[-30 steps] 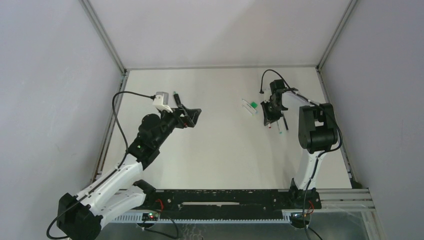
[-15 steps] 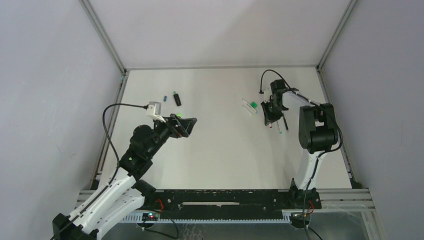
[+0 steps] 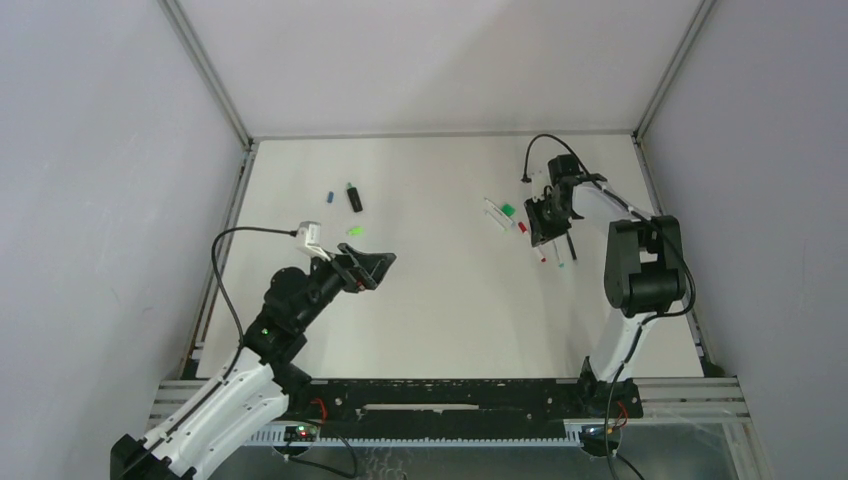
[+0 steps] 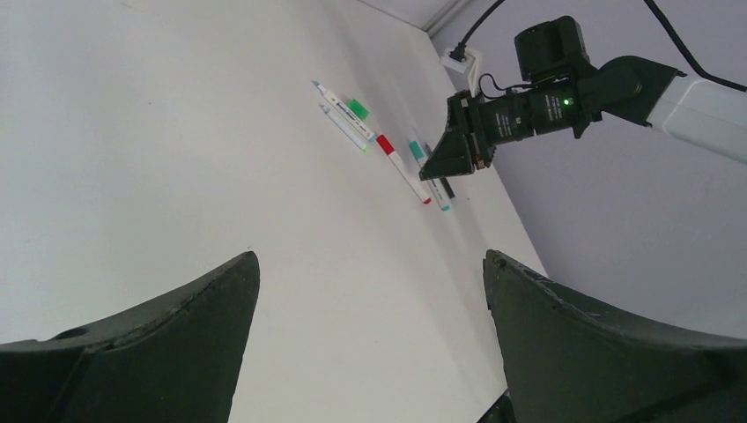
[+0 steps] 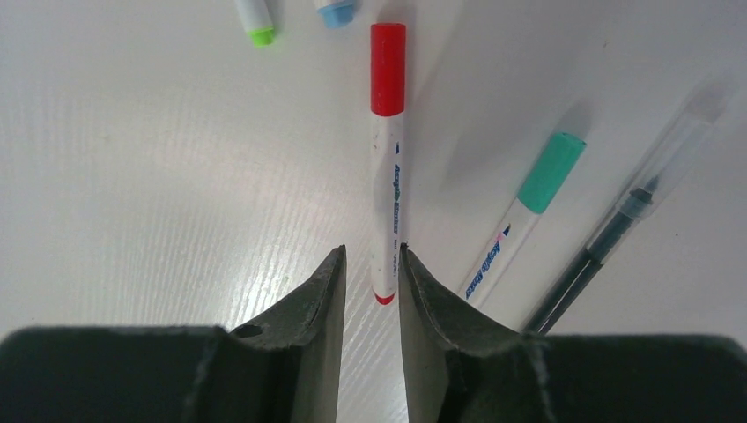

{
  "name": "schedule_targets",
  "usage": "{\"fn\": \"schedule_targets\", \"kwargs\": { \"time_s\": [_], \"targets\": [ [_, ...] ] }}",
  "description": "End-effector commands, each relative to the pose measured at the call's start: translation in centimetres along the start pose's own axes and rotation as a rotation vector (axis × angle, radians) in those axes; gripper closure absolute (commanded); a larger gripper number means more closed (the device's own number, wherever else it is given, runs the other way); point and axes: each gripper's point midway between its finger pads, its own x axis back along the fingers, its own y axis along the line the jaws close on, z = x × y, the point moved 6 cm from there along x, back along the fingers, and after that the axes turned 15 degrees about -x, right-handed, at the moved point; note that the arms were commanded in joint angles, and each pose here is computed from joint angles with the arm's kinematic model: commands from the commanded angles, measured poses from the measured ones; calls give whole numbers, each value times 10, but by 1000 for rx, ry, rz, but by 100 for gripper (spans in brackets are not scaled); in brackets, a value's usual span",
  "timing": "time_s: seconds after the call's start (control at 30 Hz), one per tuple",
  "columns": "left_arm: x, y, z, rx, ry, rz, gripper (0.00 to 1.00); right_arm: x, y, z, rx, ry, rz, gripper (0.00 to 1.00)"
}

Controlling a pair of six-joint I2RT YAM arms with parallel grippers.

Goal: Insert the pens into the pen caps
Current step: Place the pen at the center of the board, then pick up the pen from the center of the board.

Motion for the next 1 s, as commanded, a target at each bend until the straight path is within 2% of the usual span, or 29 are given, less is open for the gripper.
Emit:
{"fn": "schedule_targets", "kwargs": {
  "time_s": [0.0,0.2,0.47,0.5,0.57,0.6,0.67,0.8,0.97],
  "targets": [
    [0,-16,-18,33,-37,82,0,30,6,-9,36,-82,-46,65],
    [3,-11,-31,-50,-21,4,0,85,33,-15,121,-239,-216,64],
    [5,0,-43,-110,-34,-109,1,183,84,-7,318,-551,-469,63],
    [5,1,-45,-117,-45,-120,1,193,90,-6,334,-585,-494,59],
    [4,4,-51,-136,-65,-151,1,209,100,-4,356,-627,-562,43],
    [3,6,-52,-147,-66,-166,1,214,106,-3,361,-633,-608,35],
    [0,11,-53,-169,-61,-204,1,217,116,1,364,-604,-713,27],
    [-11,23,-56,-186,-38,-280,0,206,125,16,386,-488,-889,28],
    [-38,43,-64,-187,-14,-338,0,187,116,23,361,-490,-864,28]
  ]
}}
